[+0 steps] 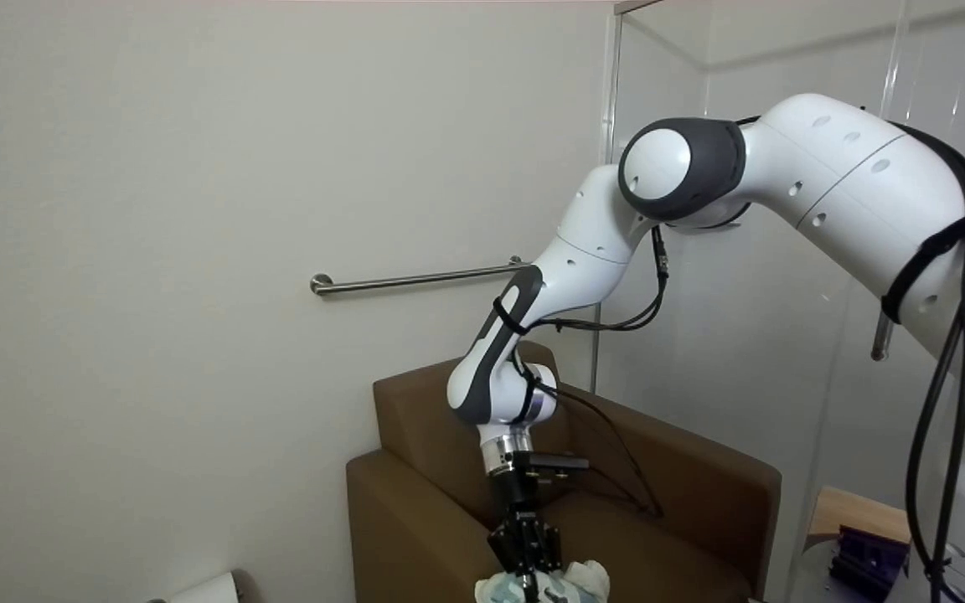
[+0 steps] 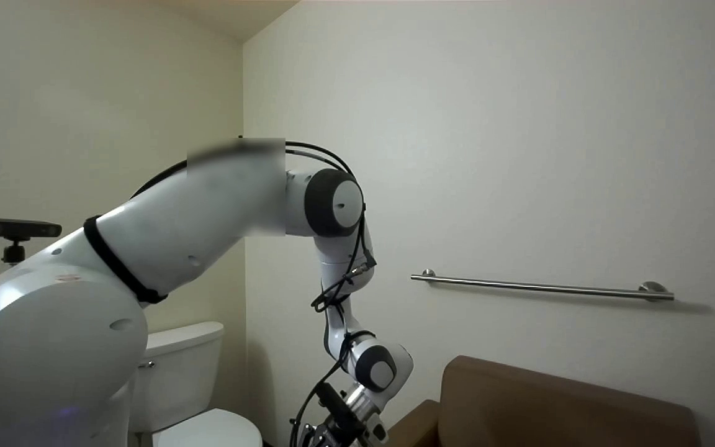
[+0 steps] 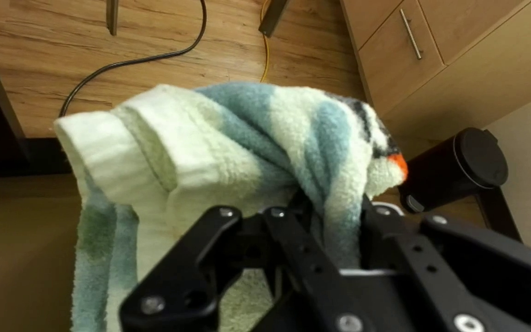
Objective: Move the towel back and forth on the sofa left arm
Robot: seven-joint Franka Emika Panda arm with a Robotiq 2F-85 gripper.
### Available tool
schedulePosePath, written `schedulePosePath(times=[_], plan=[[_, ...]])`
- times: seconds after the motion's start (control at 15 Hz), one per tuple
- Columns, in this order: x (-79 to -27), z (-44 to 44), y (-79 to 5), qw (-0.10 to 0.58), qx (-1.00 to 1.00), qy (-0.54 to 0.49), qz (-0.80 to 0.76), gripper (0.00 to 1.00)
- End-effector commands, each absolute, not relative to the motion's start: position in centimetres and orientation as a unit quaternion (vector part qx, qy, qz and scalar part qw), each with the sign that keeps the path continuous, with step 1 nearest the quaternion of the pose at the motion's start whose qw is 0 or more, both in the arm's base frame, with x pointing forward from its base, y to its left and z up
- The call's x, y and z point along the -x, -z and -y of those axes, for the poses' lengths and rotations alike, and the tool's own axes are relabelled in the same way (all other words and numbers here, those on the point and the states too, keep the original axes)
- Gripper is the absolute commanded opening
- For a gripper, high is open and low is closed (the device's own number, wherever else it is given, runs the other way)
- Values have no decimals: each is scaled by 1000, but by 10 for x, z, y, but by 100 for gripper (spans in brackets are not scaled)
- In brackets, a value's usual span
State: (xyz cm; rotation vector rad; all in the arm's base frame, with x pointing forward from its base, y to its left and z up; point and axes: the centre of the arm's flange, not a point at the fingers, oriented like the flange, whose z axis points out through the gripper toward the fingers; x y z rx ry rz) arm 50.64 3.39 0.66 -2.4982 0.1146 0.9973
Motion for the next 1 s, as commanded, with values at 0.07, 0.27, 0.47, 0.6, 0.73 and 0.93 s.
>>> schedulePosePath(times=[0.07,0.27,0.47,0.6,0.73,0.93], plan=[[-550,-26,-4,197,919,-340,-19,9],[-595,-23,0,185,933,-310,-4,9],[-632,-24,-1,178,941,-287,10,9],[-653,-25,-3,173,946,-275,19,9],[-676,-24,-7,167,951,-258,24,9],[-713,-22,-20,161,959,-230,33,9]])
